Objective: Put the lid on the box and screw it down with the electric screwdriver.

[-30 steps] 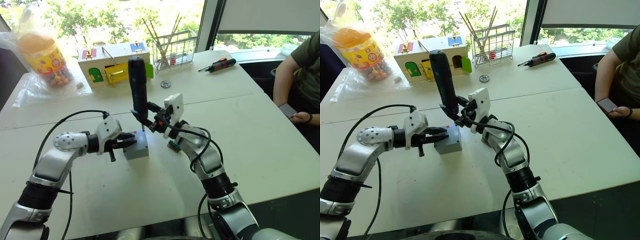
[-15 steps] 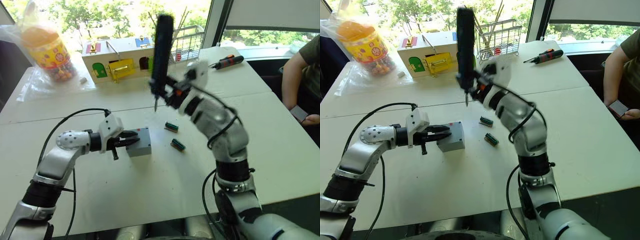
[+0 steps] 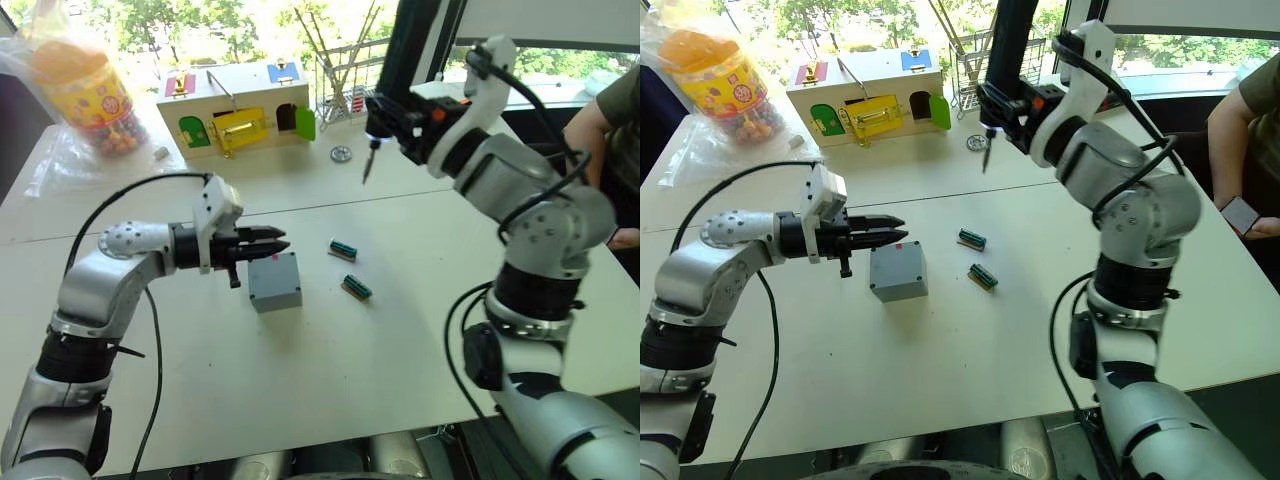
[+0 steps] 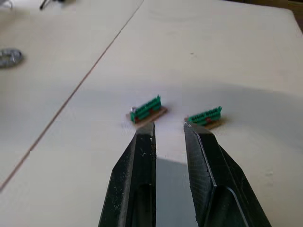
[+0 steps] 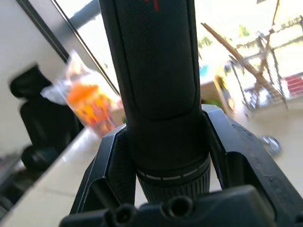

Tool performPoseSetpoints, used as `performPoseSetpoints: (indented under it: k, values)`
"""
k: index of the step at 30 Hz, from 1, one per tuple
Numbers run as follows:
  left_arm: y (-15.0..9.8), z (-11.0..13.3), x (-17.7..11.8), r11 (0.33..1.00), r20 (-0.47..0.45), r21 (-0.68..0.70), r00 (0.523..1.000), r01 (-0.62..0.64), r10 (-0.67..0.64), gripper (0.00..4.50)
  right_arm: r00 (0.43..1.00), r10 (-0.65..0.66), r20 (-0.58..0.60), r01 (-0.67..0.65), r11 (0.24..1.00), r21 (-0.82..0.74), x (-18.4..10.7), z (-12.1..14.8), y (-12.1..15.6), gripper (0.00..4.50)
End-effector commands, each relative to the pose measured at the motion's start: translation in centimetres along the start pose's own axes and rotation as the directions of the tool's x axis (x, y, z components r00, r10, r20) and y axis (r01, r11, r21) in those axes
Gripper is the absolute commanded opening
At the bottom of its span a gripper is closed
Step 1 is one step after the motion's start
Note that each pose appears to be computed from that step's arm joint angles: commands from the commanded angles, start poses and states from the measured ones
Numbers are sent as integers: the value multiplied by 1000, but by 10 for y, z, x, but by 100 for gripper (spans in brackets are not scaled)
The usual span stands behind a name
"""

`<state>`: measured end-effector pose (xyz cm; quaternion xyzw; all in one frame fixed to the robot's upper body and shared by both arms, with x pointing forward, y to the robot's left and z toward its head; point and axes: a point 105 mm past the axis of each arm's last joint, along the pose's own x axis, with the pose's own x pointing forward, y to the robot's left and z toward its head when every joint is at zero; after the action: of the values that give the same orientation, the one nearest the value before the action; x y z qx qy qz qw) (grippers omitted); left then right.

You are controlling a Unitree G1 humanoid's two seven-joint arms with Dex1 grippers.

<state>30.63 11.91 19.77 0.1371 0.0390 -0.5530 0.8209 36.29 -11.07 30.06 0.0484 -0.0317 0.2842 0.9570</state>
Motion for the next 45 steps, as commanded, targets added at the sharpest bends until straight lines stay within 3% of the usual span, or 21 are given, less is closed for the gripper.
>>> performPoseSetpoints:
  k: [1, 5, 8, 16, 24, 29, 30, 34, 41, 45]
  values:
    - [-12, 19, 9, 994, 18, 81, 997, 67, -69, 92, 994, -53, -94, 39, 988, -147, -23, 9, -22, 175]
    - [-27, 18, 19, 982, -19, 125, 990, 141, -140, 92, 897, -70, -436, 34, 995, -90, -54, -37, -45, 175]
    - [-34, 5, 21, 974, -83, 134, 981, 185, -175, 92, 780, 52, -624, -10, 997, 72, -77, -69, -43, 175]
    - [-40, -19, 18, 970, -166, 119, 967, 214, -193, 92, 608, 83, -790, 132, 970, 204, -99, -109, -68, 175]
    - [-39, -32, 15, 982, -176, 101, 974, 161, -142, 92, 531, 72, -844, 233, 946, 227, -93, -126, -80, 175]
    - [-39, -34, 13, 985, -174, 94, 977, 143, -126, 92, 511, 66, -857, 220, 954, 205, -91, -128, -79, 175]
    - [-38, -34, 12, 986, -173, 96, 978, 135, -117, 92, 501, 50, -864, 216, 959, 181, -92, -130, -80, 279]
    - [-30, -33, 9, 989, -173, 106, 982, 100, -81, 92, 493, -4, -870, 193, 976, 104, -93, -132, -87, 439]
    - [-17, -31, 1, 994, -170, 102, 985, 49, -31, 92, 601, -16, -799, 110, 992, 63, -73, -111, -81, 445]
    - [-6, -25, -10, 997, -147, 80, 989, -3, 15, 92, 735, -31, -677, -68, 991, -119, -49, -79, -66, 445]
